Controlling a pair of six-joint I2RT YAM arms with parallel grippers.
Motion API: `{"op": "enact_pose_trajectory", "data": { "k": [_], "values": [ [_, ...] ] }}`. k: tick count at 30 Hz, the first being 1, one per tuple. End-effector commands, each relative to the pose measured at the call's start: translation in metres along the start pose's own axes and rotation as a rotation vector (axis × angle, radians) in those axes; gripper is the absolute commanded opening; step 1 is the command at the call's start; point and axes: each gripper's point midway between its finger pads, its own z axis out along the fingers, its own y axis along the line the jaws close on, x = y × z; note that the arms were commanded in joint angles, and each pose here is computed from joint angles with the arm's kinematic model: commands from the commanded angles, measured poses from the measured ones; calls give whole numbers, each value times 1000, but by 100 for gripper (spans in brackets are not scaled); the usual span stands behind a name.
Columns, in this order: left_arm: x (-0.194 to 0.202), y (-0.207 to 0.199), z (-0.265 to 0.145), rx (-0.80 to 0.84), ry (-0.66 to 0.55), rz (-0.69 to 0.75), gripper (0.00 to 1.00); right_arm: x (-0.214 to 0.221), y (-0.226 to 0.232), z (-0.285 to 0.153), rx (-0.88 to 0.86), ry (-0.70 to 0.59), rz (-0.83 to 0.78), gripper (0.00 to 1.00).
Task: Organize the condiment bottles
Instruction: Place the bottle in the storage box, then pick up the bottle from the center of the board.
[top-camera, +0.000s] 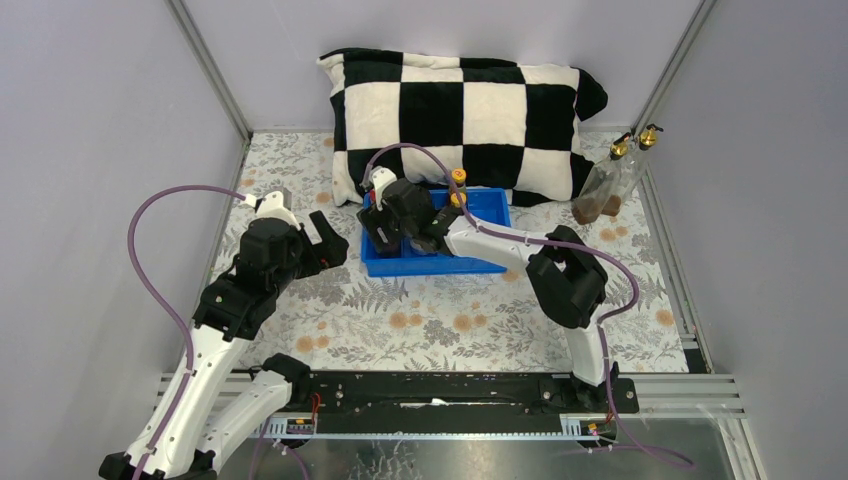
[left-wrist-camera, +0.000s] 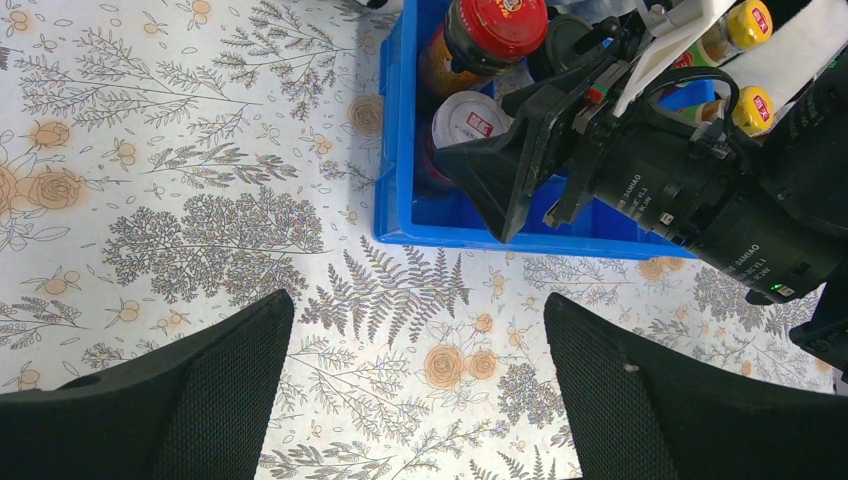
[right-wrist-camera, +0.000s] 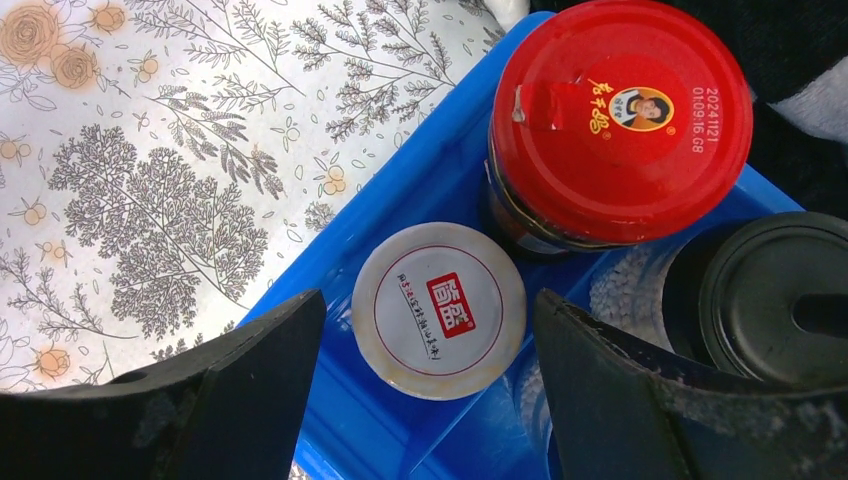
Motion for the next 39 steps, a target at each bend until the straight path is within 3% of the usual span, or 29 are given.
{"op": "enact_pose_trajectory", "data": {
  "k": [1, 17, 39],
  "values": [
    [-7, -2, -4, 18, -26, 6, 99, -25, -8, -26, 23, -52, 19, 83],
    [-4, -7, 0, 53, -20, 48, 99, -37, -1, -88, -11, -88, -1, 83],
    [1, -22, 7, 146, -12, 70, 99, -5, -42, -235, 147, -210, 53, 85]
  ]
}}
